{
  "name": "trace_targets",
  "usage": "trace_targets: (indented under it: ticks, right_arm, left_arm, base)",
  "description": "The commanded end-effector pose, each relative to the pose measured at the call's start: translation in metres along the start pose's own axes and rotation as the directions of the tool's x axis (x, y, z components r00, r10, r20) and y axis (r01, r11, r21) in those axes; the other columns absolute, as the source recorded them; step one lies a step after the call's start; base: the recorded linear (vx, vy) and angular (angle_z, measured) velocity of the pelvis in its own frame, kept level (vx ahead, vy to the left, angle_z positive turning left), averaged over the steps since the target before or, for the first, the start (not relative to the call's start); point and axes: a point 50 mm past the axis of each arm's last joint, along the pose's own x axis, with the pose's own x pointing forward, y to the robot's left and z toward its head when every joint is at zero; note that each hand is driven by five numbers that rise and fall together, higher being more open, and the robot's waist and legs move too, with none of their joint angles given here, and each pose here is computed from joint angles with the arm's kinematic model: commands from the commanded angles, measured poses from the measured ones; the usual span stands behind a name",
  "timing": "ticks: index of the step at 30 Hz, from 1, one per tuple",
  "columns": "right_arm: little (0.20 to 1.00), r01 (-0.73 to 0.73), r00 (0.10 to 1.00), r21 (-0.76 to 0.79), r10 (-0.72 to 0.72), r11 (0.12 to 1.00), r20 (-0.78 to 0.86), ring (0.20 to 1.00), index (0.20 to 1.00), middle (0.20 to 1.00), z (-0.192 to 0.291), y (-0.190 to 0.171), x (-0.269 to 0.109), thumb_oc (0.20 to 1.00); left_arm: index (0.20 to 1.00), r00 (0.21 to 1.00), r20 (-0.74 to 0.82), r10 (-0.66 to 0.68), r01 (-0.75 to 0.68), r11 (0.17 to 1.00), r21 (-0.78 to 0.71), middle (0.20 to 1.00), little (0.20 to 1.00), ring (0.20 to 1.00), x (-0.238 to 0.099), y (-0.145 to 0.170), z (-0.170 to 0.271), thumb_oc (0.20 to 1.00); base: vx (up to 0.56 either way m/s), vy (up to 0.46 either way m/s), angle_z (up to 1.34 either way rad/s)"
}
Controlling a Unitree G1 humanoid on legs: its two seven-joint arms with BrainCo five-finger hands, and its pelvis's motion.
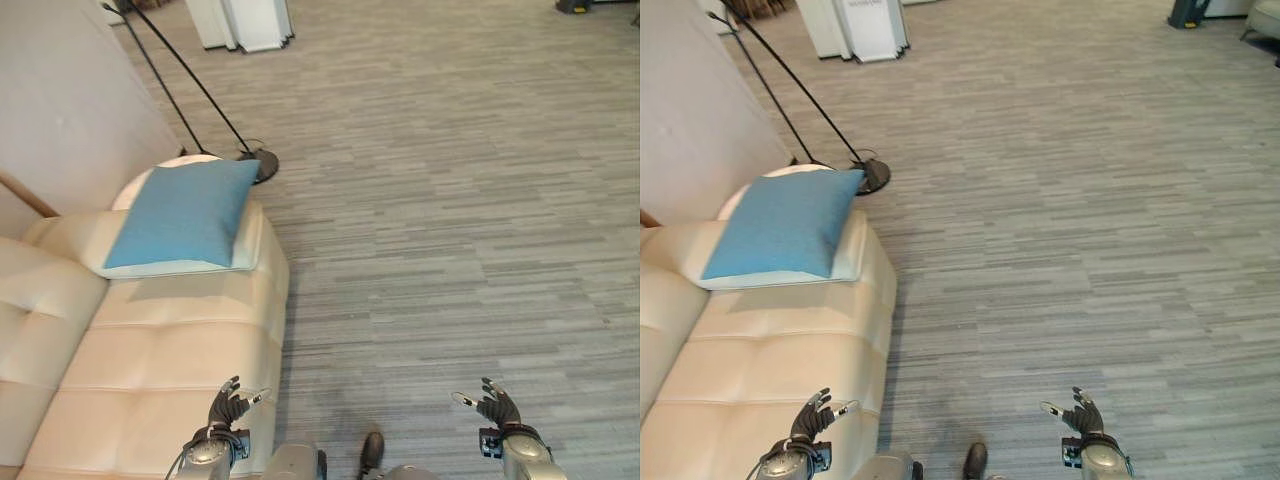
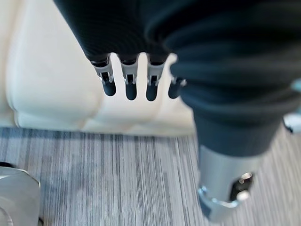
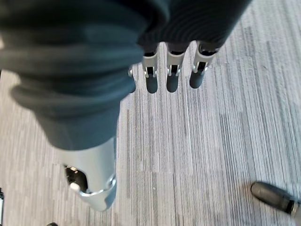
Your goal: Pick up all the scattered cushions and arrange them neatly on the sofa.
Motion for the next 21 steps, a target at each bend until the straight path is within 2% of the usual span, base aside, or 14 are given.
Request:
trace_targets:
  ticks: [1, 11, 21]
  right_arm:
    - [1.000, 0.051, 0.995, 0.002, -0.051, 0.999, 0.084, 1.000, 1.000, 1.000, 0.021, -0.021, 0.003, 1.000]
    - [1.000, 0.025, 0.993, -0.046, -0.020, 0.999, 0.112, 1.000, 1.000, 1.000, 0.030, -0.016, 0.005, 1.000]
    - [1.000, -0.062, 0.997, -0.044, 0.064, 0.997, 0.049, 1.000, 1.000, 1.000, 0.013, 0.013, 0.001, 1.000]
  left_arm:
    - [1.000, 0.992, 0.125, 0.005, 0.000, 0.999, -0.037, 1.000, 1.000, 1.000, 0.007, -0.001, 0.034, 1.000]
    - [1.000, 0.997, 0.070, 0.024, -0.021, 0.999, -0.046, 1.000, 1.000, 1.000, 0.005, 0.001, 0.019, 1.000]
    - [1.000, 0.998, 0.049, 0.049, -0.047, 0.998, -0.035, 1.000, 1.000, 1.000, 0.003, 0.014, 0.014, 1.000]
  base:
    - [0.24, -0.057, -0.31]
    - [0.29, 0.017, -0.16]
    - [0.53, 0.204, -0.01]
